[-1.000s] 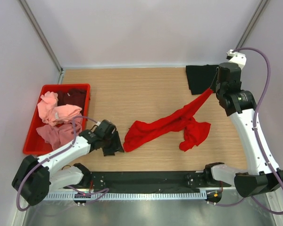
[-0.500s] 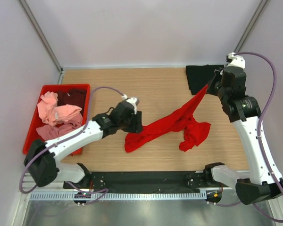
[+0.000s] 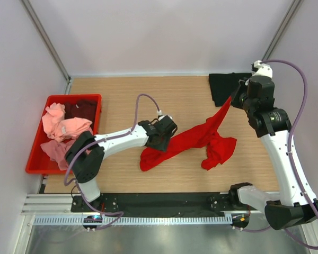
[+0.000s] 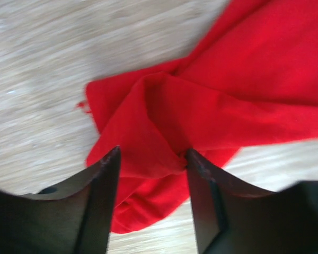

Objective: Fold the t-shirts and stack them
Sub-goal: Flatten the tshirt out

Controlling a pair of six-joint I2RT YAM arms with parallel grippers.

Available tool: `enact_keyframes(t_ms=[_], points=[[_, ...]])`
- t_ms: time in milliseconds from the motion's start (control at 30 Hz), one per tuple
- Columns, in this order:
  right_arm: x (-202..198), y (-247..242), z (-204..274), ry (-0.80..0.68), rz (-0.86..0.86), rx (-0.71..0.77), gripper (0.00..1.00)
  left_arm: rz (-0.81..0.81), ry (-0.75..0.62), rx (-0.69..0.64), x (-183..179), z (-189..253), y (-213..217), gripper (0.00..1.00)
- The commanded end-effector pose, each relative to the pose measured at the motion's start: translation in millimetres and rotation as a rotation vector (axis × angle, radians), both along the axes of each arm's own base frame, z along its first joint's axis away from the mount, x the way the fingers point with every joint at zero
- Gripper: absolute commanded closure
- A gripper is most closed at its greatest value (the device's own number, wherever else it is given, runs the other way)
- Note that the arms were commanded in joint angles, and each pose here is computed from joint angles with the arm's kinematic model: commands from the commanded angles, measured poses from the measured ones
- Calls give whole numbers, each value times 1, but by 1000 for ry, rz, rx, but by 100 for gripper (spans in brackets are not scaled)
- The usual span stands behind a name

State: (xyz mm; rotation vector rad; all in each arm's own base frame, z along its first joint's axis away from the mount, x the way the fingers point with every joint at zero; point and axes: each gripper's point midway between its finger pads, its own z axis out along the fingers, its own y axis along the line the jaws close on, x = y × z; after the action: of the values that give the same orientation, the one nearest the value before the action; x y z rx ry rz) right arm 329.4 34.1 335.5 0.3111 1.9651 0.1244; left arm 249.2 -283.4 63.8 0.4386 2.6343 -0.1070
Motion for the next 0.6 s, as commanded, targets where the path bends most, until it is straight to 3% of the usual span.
enact_keyframes(t_ms=[0, 133, 333, 433, 567], points=[[-2, 0, 23, -87, 1, 18, 99, 70, -86, 167, 13, 11, 34, 49], [-4, -2, 21, -79, -4, 13, 99, 119, -157, 184, 30, 37, 64, 52], [-5, 5, 22, -85, 24, 38, 99, 281, -149, 167, 62, 49, 129, 51], [-2, 14, 13, -69, 54, 73, 99, 251, -147, 104, 61, 58, 118, 47], [0, 17, 3, -48, 63, 87, 99, 140, -95, -125, 39, 64, 77, 46]])
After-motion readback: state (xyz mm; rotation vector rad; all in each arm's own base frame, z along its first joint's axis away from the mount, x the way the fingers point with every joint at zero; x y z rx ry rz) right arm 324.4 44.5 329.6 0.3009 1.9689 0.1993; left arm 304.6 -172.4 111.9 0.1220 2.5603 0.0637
